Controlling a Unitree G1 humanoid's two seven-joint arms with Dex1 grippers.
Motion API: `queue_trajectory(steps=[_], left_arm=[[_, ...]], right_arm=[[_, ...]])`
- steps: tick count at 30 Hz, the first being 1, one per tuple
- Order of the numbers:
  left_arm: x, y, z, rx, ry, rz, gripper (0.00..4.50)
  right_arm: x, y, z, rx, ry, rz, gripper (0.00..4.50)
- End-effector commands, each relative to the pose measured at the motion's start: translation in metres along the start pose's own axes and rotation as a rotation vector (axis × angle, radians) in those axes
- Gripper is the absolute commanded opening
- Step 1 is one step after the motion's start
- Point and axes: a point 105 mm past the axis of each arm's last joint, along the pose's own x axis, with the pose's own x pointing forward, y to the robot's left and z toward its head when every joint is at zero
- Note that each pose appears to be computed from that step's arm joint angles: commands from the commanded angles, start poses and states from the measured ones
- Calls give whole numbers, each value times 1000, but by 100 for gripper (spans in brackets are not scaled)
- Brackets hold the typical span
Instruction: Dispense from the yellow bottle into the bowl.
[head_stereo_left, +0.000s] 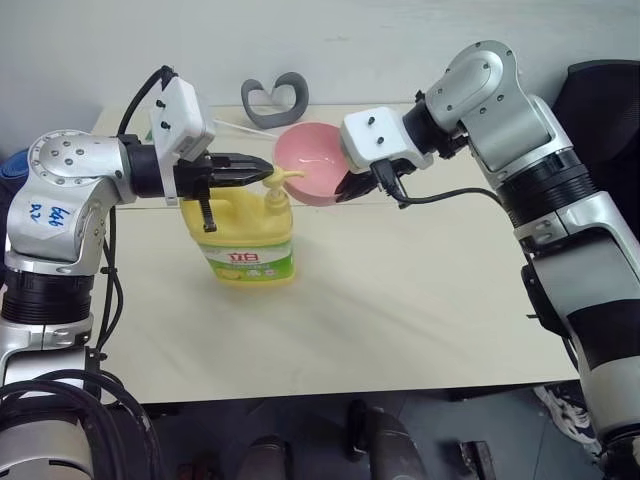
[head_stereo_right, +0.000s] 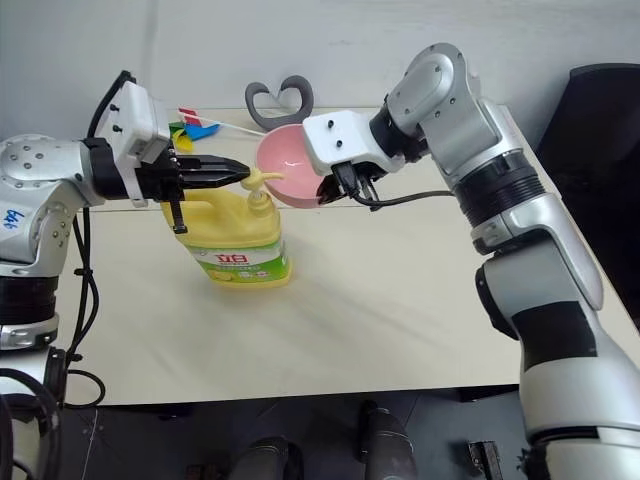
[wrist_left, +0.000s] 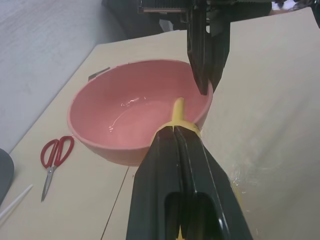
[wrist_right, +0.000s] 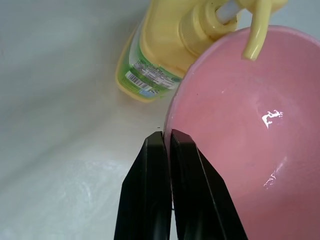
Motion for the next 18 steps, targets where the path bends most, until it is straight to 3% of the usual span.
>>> queue_trajectory(steps=[1, 18], left_arm=[[-2, 3, 11, 51, -13, 10, 3], [11, 3, -16, 47, 130, -48, 3]], right_arm=[[-13, -1, 16, -64, -14, 37, 0], [-12, 0, 23, -93, -13, 70, 0]])
